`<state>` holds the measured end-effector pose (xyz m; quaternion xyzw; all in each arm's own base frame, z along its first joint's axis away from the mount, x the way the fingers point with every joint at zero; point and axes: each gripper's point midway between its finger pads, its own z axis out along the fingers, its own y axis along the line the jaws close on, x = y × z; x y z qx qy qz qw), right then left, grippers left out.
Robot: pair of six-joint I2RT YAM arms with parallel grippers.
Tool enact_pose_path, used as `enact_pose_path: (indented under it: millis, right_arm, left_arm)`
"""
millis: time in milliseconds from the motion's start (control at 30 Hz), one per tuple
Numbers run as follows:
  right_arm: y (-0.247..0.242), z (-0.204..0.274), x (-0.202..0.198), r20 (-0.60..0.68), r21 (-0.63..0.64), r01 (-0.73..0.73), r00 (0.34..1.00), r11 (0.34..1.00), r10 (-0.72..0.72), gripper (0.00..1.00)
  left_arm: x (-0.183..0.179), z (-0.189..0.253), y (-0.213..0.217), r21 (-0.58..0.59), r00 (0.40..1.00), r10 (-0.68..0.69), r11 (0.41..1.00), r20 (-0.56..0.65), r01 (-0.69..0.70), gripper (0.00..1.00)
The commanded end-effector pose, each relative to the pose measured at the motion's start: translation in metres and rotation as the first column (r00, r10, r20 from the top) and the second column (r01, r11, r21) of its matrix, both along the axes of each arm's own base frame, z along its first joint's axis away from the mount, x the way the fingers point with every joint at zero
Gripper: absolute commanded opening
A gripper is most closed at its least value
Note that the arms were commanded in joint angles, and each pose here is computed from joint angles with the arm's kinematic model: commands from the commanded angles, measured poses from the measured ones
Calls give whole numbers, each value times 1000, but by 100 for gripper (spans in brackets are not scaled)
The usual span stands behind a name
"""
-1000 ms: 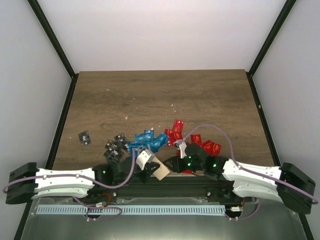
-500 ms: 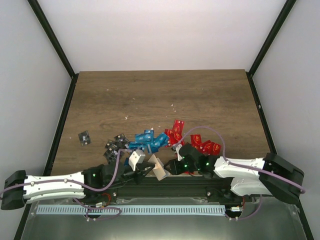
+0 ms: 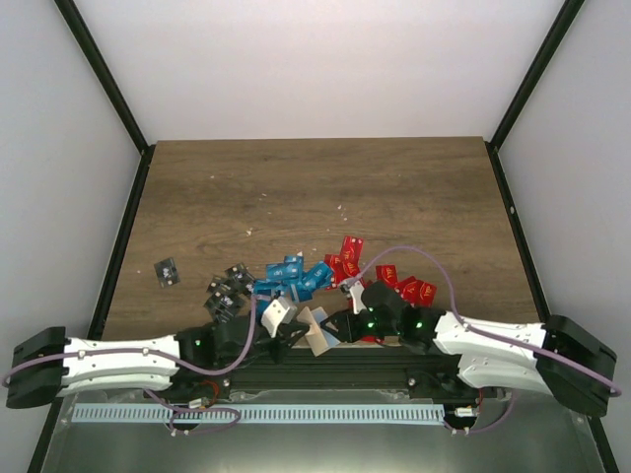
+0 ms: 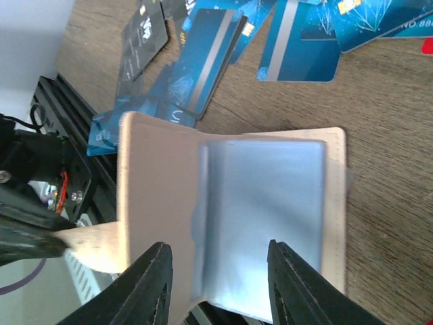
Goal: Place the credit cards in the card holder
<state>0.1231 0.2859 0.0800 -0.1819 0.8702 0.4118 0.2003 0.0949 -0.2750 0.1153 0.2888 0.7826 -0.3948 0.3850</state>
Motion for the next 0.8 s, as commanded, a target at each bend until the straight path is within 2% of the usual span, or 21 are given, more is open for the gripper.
enact_pose_path:
  millis: [0,267,367,767]
  right_arm:
    - [-6,7,-1,11,15,13,1000,1000,-13,40]
    - [-14,17,-3,29,38,26,999,999,-27,39]
    - [-14,17,-3,25,42,29,999,999,-30,39]
    - [13,9,9,12,56,18,1000,998,-19,35]
  left_arm:
    - [7,31,-22,-80,998,-22,996,63,27,4]
    - [12,43,-54,-90,990,-110,989,92,119,4]
    - [17,37,-58,-74,991,-107,991,82,113,4]
    - [48,6,9,-93,985,161,982,-58,-166,4]
